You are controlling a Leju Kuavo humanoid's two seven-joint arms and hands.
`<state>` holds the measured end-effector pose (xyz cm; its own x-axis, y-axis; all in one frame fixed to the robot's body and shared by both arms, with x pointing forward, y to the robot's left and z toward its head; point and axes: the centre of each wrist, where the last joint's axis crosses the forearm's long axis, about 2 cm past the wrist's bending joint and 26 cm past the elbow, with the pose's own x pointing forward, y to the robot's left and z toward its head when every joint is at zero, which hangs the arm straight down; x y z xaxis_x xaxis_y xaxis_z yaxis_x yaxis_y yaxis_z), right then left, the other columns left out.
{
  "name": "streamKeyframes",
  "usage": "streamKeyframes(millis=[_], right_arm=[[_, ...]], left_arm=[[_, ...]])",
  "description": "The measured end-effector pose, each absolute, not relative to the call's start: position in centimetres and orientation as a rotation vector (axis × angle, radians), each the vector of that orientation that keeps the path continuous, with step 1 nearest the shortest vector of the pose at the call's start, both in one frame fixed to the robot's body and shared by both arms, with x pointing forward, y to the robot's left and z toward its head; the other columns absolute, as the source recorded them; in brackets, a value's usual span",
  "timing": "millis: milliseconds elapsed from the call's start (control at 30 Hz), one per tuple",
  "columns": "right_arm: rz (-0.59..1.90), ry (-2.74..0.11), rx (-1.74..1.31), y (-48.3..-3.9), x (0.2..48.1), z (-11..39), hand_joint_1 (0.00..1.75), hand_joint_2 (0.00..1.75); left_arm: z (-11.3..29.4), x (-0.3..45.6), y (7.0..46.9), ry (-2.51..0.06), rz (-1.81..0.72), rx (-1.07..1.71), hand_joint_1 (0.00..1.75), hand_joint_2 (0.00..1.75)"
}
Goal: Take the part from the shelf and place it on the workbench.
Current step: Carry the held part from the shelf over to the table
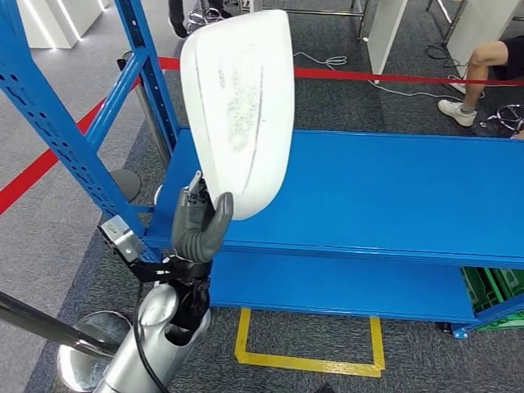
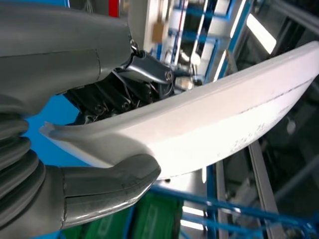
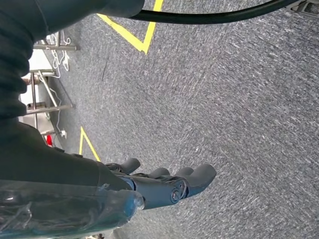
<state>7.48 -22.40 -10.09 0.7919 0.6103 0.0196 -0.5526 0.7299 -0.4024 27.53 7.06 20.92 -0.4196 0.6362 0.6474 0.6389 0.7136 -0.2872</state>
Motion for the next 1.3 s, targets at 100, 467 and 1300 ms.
streamKeyframes(millis=[100, 467, 1300], right_arm=[[0.647, -0.156, -0.393, -22.4, 7.5, -10.1, 0.00, 1.75], [0.629, -0.163, -0.395, -22.4, 7.5, -10.1, 0.00, 1.75], [0.527, -0.155, -0.390, -22.7, 7.3, -10.1, 0.00, 1.75]], left_arm=[[20.9, 27.4, 6.9, -2.136, -0.021, -1.019, 1.75, 1.75], [20.2, 26.2, 6.6, -2.233, -0.088, -0.972, 1.75, 1.75], [20.5, 23.9, 6.4, -2.299, -0.095, -0.972, 1.75, 1.75]])
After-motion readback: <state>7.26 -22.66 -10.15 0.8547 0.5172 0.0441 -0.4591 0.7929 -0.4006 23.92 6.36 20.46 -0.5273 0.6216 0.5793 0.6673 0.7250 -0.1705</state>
